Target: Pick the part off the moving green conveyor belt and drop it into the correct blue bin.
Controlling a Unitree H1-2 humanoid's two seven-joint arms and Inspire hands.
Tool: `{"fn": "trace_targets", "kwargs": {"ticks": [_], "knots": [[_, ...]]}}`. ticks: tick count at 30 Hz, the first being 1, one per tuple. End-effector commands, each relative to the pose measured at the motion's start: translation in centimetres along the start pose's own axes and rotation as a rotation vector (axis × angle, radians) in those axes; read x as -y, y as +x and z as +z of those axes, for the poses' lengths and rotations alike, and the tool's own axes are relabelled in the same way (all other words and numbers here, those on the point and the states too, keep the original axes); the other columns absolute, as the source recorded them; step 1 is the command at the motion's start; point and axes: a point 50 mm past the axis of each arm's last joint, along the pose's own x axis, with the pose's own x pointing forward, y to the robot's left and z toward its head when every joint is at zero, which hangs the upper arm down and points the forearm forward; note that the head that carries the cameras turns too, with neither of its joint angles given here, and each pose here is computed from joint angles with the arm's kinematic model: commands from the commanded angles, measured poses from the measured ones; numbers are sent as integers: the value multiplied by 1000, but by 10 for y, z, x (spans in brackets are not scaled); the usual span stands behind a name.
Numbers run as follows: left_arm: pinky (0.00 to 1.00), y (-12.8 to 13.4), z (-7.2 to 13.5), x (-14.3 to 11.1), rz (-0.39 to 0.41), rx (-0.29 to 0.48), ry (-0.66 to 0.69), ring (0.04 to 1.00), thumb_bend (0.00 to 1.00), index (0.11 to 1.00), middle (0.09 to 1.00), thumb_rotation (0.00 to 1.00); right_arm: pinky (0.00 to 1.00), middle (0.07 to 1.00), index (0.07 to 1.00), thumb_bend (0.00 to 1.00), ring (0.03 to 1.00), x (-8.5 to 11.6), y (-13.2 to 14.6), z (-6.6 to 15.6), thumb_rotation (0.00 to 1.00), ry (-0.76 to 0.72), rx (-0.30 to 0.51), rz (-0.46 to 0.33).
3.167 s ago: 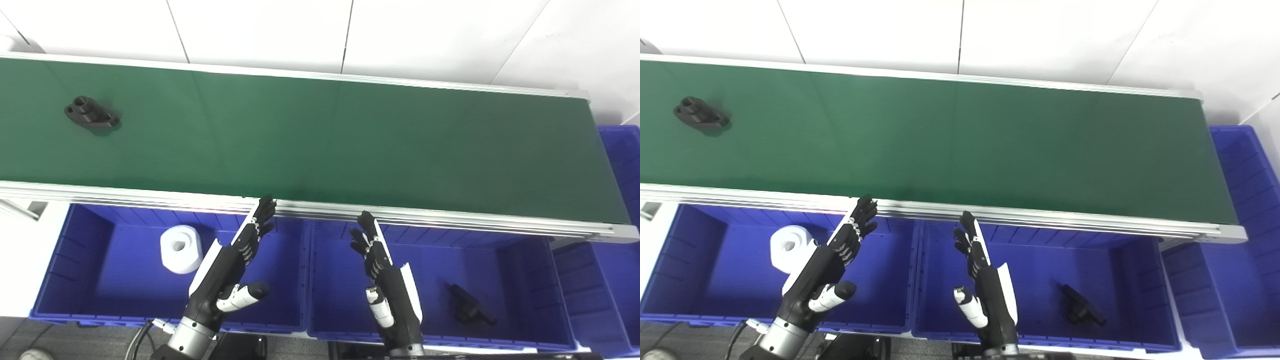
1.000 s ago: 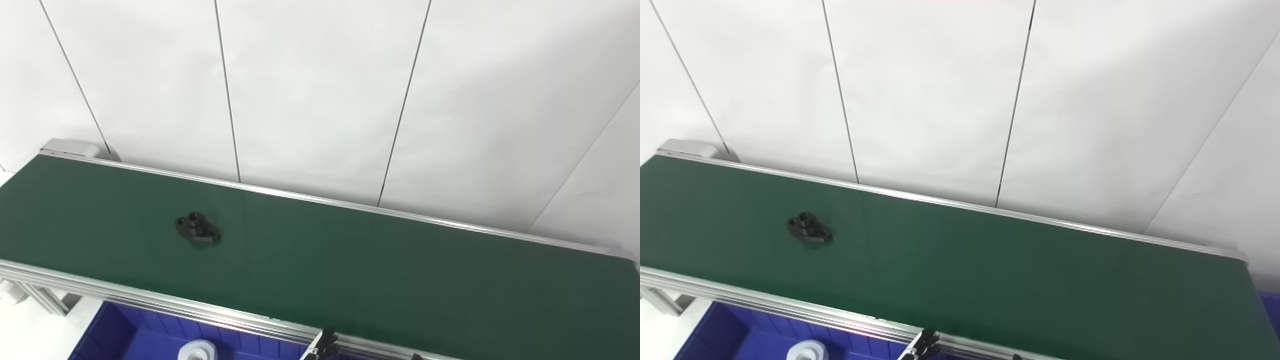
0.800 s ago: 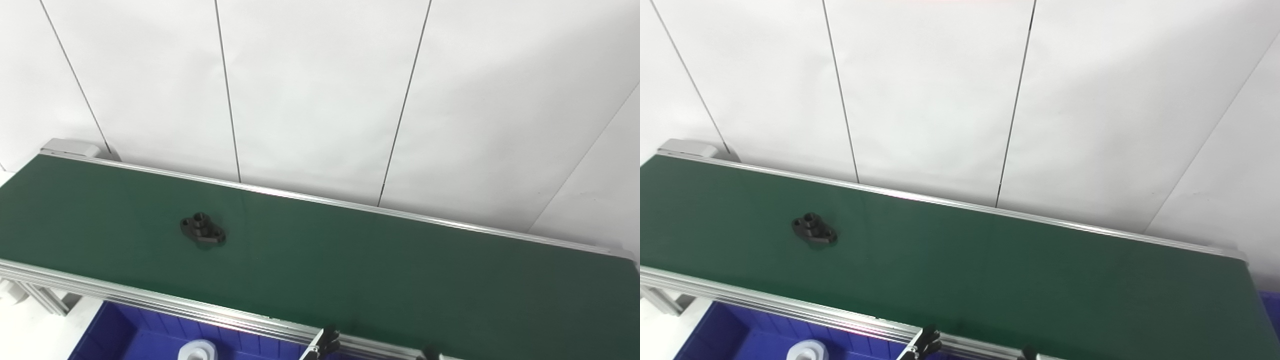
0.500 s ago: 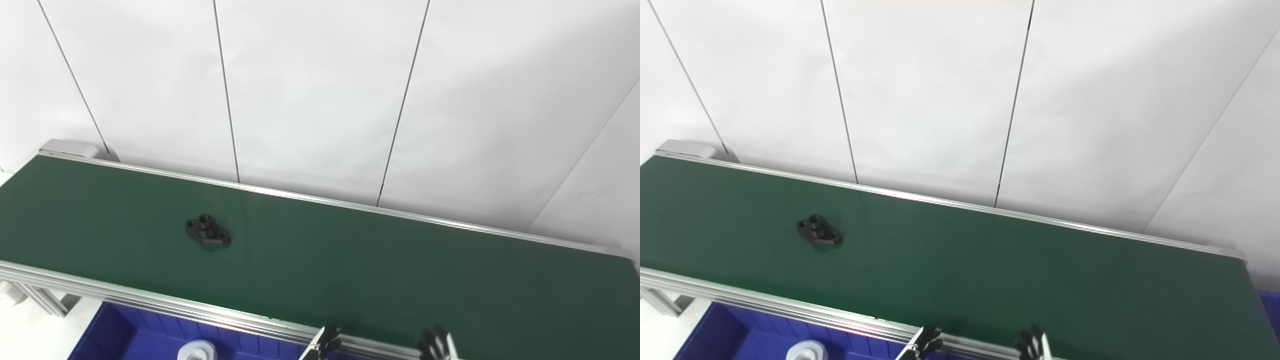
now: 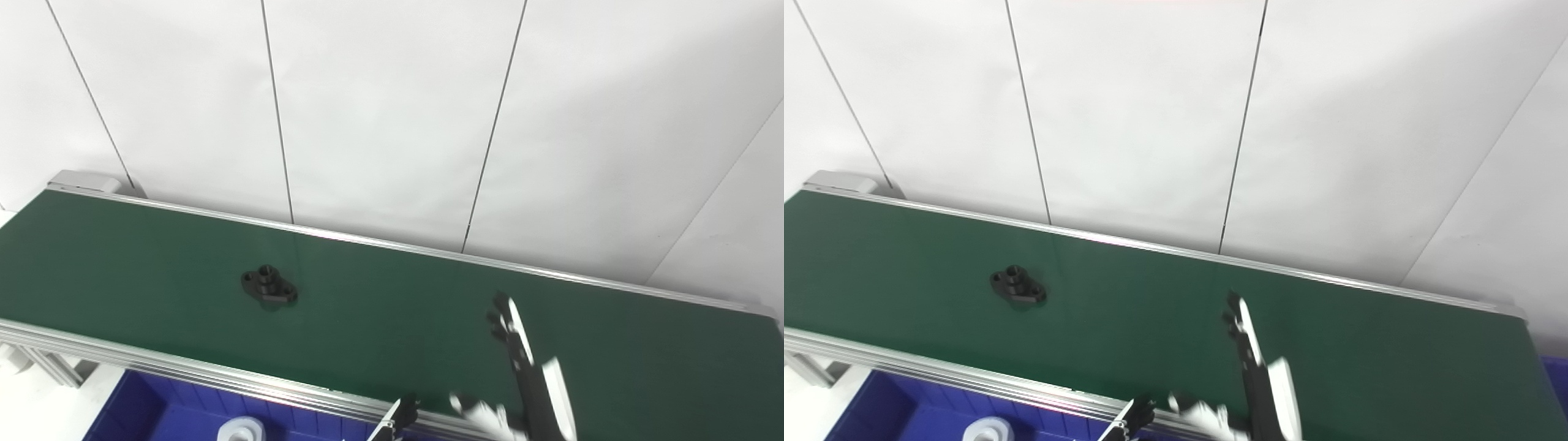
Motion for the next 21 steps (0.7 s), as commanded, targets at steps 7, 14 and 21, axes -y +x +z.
{"fn": "trace_targets", "kwargs": {"ticks": [7, 14, 21], "knots": [[907, 11, 4, 5, -15, 45, 14, 994, 951, 1000, 1000, 670, 806, 925, 937, 977, 902, 5, 76, 19, 661, -266, 12, 62], [898, 17, 3, 10, -28, 41, 26, 990, 946, 1000, 1000, 640, 797, 897, 904, 999, 876, -7, 130, 24, 653, -461, 10, 122], [876, 20, 4, 15, -39, 37, 60, 989, 953, 1000, 1000, 635, 725, 859, 890, 1000, 822, -28, 175, 37, 655, -586, -9, 207]]}}
